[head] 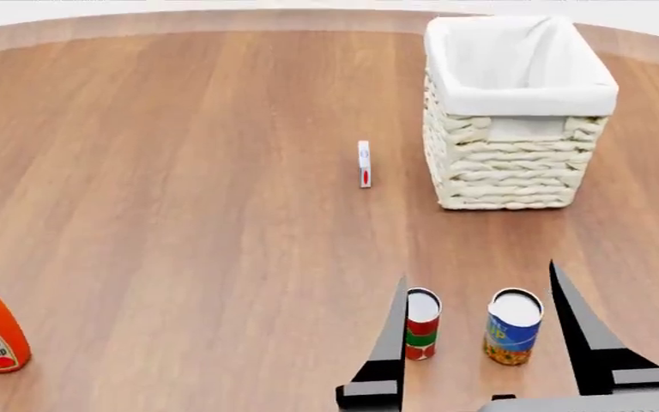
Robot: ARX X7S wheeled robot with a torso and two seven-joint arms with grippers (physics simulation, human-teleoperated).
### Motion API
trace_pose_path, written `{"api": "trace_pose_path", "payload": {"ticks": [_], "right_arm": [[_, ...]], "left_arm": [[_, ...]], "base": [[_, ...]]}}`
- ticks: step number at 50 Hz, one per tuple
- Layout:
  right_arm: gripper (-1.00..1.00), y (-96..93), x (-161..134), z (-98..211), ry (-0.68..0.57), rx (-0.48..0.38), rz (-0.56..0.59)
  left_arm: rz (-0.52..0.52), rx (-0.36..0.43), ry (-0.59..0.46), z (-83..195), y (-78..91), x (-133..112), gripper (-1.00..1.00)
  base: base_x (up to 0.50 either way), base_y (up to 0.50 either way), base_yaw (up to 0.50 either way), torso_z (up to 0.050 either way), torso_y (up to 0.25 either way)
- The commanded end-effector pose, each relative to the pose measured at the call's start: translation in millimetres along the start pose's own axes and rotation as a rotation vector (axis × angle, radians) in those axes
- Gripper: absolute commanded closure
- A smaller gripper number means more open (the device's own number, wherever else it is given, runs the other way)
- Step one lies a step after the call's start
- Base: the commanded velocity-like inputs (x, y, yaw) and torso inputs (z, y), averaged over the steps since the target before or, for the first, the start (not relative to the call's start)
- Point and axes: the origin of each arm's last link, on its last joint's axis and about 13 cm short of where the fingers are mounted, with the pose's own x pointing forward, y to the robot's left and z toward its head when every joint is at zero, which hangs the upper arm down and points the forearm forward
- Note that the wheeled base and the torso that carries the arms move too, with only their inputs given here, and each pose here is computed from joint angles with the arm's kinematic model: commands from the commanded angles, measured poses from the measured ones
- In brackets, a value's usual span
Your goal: Pick up the tomato sauce, and put it in the basket.
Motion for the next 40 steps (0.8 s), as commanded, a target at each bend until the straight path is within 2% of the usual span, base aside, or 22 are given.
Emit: {"api": "trace_pose_path", "payload": {"ticks": [1, 40], "right_arm": [[-1.00, -1.9, -4.5, -0.7, 0.013, 0.005, -0.006], [-1.00, -1.6, -9.3, -4.9, 0.042, 0.027, 0.002]], "left_arm": [[0.000, -0.003, 0.003, 1.6, 1.4, -1.4, -1.00], [-0.007, -0.002, 0.018, -4.5, 1.9, -2.0, -1.00]], "base": [[0.46, 0.00, 0.00, 0.000, 0.000], [0.46, 0.00, 0.00, 0.000, 0.000]]}}
